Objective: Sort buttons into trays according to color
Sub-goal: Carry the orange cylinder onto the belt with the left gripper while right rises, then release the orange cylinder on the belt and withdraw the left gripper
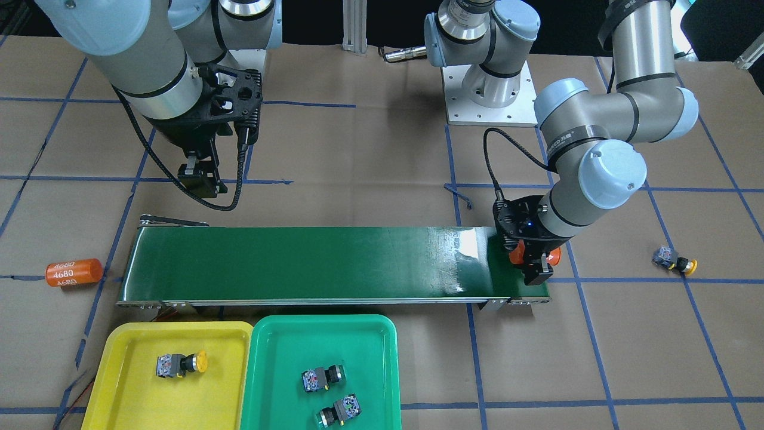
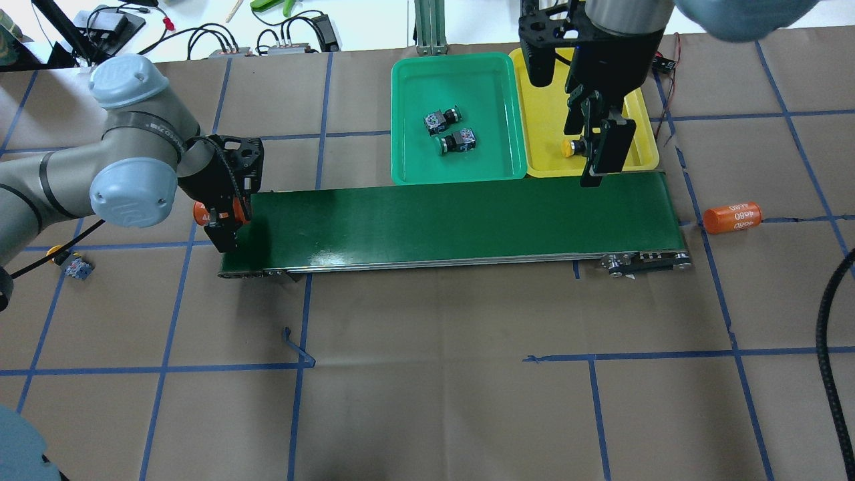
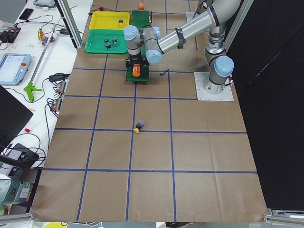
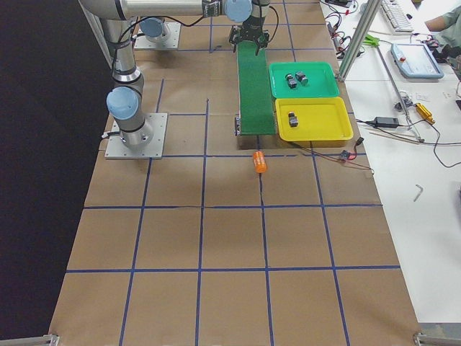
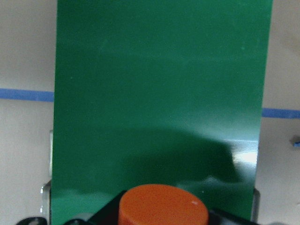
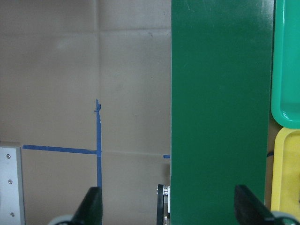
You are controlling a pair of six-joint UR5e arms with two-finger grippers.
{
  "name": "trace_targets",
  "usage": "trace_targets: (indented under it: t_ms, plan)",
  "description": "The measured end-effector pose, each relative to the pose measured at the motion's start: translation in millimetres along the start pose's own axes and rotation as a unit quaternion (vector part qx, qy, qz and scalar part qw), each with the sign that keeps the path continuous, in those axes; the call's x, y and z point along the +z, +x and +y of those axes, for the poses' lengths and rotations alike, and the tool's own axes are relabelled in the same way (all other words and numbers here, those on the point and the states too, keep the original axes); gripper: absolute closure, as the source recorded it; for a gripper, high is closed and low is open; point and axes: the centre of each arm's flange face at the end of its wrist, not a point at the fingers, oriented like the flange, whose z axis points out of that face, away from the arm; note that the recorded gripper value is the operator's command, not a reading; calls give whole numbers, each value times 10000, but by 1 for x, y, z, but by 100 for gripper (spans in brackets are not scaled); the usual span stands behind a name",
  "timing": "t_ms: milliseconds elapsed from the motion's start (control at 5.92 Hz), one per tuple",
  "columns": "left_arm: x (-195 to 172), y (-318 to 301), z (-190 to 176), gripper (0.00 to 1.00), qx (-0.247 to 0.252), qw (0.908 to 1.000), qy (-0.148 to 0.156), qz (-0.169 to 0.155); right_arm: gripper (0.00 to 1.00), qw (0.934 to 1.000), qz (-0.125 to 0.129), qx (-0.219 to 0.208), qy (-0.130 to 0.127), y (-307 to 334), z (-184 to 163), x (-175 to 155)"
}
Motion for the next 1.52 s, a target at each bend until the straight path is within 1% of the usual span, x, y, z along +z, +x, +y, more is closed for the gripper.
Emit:
trace_targets:
  t_ms: [169,338,507,676,1014,1182,1351,1520]
  plan:
    - [4,1,-9,42,-28,10000,11,4,0,10000,67,2,2,-5,1,10]
    - [4,3,-17,18,-25,10000,10,-18,0,10000,84,11,3,-6,1,14]
    - [4,3,-20,3,-10,10000,8,-27,0,10000,84,20,3,-6,1,15]
    - [4,2,-21,2,1,10000,3,-32,0,9999,118,20,7,-6,1,15]
    - [-3,0,-22,2,8,10000,-5,-97,0,9992,402,-27,22,1,0,11]
    - [-8,0,-20,2,-20,9999,-8,-138,0,9990,435,-24,38,1,0,12]
    - [-18,-1,-8,2,-116,9997,-26,-217,0,9992,406,-6,57,0,0,16]
    - [-33,-6,24,2,-350,9988,-97,-328,0,9993,377,2,68,-1,0,19]
